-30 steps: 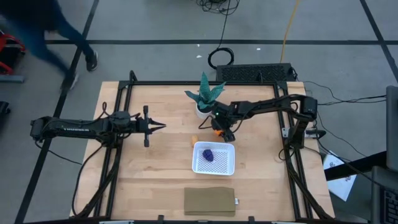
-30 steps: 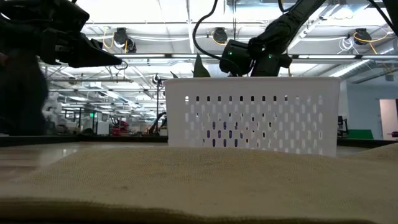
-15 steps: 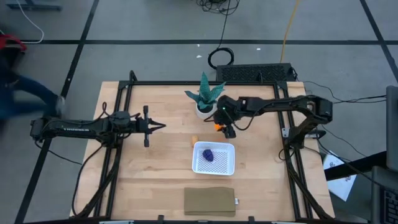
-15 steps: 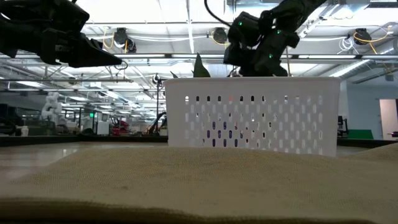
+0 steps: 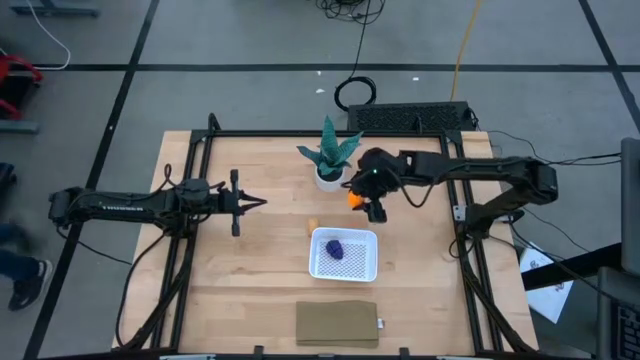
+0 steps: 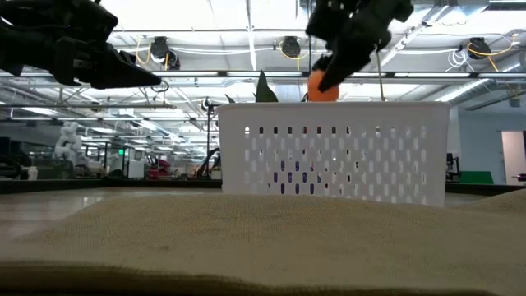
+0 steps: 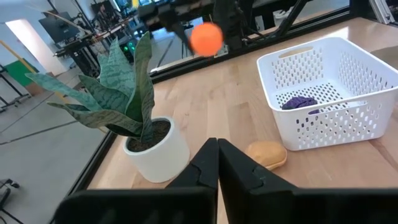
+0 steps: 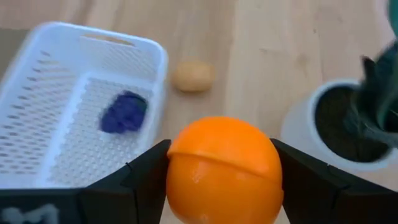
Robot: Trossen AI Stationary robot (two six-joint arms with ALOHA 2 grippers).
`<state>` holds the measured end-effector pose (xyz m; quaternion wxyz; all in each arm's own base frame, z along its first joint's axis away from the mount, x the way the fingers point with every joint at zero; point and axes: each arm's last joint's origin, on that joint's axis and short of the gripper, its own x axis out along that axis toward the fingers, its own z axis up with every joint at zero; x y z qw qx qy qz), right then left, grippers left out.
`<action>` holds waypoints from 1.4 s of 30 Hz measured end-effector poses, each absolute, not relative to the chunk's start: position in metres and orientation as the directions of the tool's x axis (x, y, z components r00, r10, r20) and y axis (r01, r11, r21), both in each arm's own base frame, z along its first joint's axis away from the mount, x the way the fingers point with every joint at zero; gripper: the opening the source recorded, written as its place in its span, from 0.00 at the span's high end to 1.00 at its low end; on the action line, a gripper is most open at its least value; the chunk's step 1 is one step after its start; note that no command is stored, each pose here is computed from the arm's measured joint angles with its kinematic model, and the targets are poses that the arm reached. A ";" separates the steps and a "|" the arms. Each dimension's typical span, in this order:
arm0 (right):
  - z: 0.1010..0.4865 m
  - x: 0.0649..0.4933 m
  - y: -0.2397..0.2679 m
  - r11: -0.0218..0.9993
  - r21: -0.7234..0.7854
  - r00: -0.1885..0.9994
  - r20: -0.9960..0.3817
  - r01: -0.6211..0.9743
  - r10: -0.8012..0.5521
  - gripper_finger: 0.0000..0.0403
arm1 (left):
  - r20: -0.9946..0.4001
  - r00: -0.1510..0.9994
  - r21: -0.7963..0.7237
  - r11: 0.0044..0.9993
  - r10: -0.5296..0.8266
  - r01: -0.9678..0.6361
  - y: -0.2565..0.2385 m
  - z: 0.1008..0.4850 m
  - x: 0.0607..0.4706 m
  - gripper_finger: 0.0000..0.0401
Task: Pick and placing Produce into tupperware
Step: Put the orange into the white bin
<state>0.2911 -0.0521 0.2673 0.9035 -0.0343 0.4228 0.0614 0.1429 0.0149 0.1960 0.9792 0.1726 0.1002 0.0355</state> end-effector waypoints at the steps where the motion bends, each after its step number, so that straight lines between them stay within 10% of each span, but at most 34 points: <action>1: 0.271 0.292 -0.048 0.989 -0.006 0.635 -0.767 -0.149 0.091 0.41 | -0.182 0.978 0.345 0.938 0.104 -0.035 0.015 0.196 0.143 0.99; 42: 0.288 0.302 0.022 0.960 0.073 0.655 -0.717 -0.271 0.239 0.40 | -0.180 0.978 0.323 0.946 0.104 -0.041 0.015 0.196 0.143 0.92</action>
